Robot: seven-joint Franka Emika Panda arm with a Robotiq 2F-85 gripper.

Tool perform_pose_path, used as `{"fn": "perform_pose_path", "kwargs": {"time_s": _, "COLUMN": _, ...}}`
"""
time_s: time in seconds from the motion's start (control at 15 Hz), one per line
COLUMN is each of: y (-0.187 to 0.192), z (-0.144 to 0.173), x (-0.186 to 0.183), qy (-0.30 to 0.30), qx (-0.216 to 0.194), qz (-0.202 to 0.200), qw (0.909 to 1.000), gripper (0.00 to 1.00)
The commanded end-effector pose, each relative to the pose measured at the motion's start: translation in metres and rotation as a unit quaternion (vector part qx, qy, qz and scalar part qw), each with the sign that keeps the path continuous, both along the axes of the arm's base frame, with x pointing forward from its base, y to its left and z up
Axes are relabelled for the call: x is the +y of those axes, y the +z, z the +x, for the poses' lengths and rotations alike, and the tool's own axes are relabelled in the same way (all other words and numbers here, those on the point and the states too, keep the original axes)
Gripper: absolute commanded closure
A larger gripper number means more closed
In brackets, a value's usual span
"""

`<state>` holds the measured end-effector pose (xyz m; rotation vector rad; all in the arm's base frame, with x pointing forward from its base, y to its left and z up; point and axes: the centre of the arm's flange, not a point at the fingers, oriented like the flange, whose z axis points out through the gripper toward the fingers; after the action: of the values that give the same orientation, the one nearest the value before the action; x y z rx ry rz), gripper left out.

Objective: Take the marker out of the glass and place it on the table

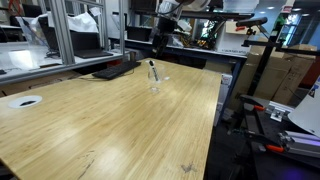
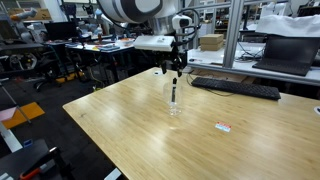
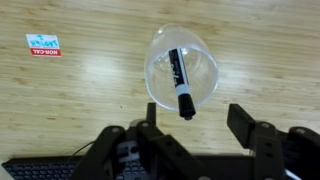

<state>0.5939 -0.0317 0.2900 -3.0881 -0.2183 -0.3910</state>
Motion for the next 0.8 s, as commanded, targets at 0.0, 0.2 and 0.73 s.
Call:
{"fn": "perform_pose_path", "kwargs": {"time_s": 0.0, "y": -0.009, "z": 0.017, "x": -0.005, "qy": 0.006, "qx": 0.003, "qz": 0.01, "qw": 0.9999, "gripper": 0.56}}
{"fn": "perform_pose_path", "kwargs": {"time_s": 0.2, "y": -0.023, "z": 0.024, "x": -0.007, "qy": 0.007, "qx": 0.011, "qz": 0.016, "qw": 0.9998, "gripper": 0.8}}
{"fn": "perform_pose_path", "kwargs": {"time_s": 0.73, "y": -0.04, "z": 0.042, "x": -0.013, "qy": 0.012, "qx": 0.017, "qz": 0.033, "qw": 0.9992, "gripper": 0.85}}
